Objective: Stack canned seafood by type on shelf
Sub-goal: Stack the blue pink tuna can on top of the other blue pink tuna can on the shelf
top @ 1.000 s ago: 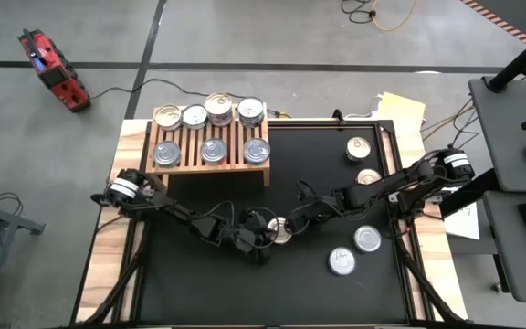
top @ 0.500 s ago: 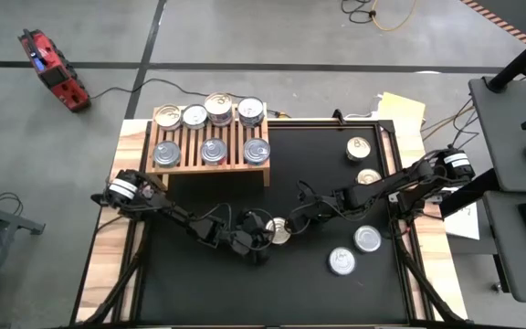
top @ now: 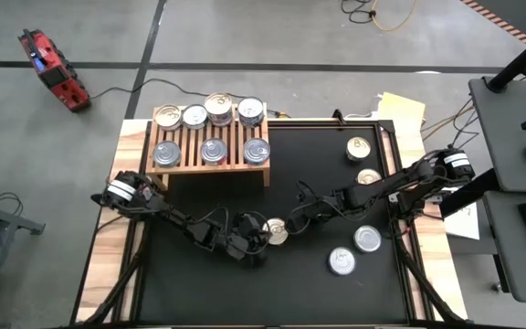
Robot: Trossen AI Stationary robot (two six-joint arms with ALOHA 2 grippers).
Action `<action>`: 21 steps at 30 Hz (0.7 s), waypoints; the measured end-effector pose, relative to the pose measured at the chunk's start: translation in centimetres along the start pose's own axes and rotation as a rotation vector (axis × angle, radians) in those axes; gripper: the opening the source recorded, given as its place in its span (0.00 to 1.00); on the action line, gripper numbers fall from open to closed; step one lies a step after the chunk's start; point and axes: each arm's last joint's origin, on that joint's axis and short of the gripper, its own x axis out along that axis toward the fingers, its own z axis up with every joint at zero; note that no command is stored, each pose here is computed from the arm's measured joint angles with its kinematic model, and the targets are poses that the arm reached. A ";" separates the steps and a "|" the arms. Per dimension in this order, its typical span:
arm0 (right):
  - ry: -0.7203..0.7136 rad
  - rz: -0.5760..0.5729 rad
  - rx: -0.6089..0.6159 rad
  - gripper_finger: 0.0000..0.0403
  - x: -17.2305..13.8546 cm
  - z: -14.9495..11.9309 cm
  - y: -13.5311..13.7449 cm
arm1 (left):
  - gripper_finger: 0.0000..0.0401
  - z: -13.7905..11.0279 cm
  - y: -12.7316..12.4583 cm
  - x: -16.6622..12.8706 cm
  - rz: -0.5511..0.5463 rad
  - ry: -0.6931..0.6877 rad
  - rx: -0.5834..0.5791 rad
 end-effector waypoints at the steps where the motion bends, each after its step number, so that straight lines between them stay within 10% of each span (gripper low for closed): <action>1: 0.006 0.017 0.001 0.68 0.0 0.0 0.1 | 0.00 0.0 0.0 0.0 0.000 0.000 0.000; 21: 0.002 0.017 0.020 0.71 0.2 -0.2 -0.5 | 0.00 -1.1 -0.6 -0.9 0.026 -0.042 -0.033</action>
